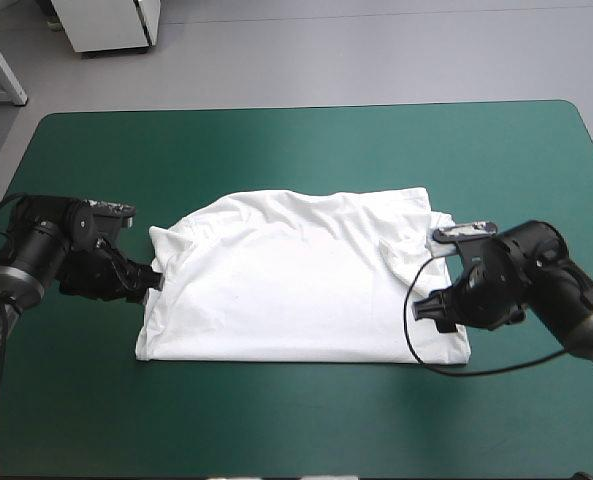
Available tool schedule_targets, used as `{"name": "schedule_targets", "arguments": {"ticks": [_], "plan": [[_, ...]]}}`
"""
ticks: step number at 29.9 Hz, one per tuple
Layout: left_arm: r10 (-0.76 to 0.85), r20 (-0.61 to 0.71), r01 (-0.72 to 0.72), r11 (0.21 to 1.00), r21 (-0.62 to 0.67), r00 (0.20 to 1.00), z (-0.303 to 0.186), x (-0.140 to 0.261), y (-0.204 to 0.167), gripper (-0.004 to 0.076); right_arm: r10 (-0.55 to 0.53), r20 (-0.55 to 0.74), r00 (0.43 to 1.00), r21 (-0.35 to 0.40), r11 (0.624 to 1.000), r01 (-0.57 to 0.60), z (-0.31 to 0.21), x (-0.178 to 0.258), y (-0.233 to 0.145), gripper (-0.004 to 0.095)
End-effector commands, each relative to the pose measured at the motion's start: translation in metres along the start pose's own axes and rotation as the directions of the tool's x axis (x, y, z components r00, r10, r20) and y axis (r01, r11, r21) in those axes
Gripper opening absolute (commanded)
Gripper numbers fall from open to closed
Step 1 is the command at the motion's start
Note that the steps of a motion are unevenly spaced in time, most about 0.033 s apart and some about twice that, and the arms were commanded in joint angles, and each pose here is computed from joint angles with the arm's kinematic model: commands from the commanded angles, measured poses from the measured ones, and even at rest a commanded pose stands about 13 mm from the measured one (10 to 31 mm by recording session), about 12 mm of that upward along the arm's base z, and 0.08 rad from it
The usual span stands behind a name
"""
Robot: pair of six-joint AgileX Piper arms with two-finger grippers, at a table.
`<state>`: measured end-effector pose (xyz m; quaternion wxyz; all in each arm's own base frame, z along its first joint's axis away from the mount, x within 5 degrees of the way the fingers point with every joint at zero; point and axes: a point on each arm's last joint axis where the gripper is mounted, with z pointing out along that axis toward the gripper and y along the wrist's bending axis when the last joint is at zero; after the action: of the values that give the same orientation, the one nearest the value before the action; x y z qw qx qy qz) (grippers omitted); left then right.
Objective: Fold the cloth
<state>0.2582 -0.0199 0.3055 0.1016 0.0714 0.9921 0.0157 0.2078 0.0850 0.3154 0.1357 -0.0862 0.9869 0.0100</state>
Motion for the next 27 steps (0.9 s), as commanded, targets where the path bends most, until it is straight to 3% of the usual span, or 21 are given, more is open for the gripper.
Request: {"name": "schedule_targets", "arguments": {"ticks": [1, 5, 11, 17, 21, 27], "plan": [[-0.033, -0.082, 0.034, 0.999, 0.013, 0.996, 0.012, 0.022, -0.003, 0.0544, 0.004, 0.044, 0.999, -0.001, 1.0, -0.004, -0.003, 0.024, -0.007, 0.0615], [-0.06, -0.083, 0.063, 0.998, 0.027, 0.995, 0.042, 0.034, -0.006, 0.0544, 0.002, 0.026, 1.0, 0.003, 1.0, -0.002, 0.003, 0.04, -0.01, 0.0615], [-0.103, 0.022, 0.1, 0.989, 0.106, 0.994, 0.063, 0.031, -0.014, 0.0544, -0.002, 0.039, 0.999, -0.001, 1.0, 0.002, 0.014, 0.047, -0.011, 0.0615], [-0.086, -0.088, 0.097, 0.988, 0.124, 0.992, 0.089, 0.031, -0.024, 0.0521, 0.015, 0.065, 0.998, -0.01, 1.0, -0.014, 0.019, 0.047, -0.011, 0.0615], [-0.043, -0.154, 0.064, 0.989, 0.133, 0.987, 0.104, 0.037, -0.037, 0.0406, 0.018, 0.111, 0.994, -0.008, 1.0, -0.017, 0.021, 0.041, -0.01, 0.0615], [0.027, -0.175, -0.002, 0.99, 0.141, 0.984, 0.108, 0.045, -0.053, 0.0103, 0.022, 0.095, 0.995, -0.004, 1.0, -0.022, 0.038, 0.029, -0.006, 0.0615]]}}
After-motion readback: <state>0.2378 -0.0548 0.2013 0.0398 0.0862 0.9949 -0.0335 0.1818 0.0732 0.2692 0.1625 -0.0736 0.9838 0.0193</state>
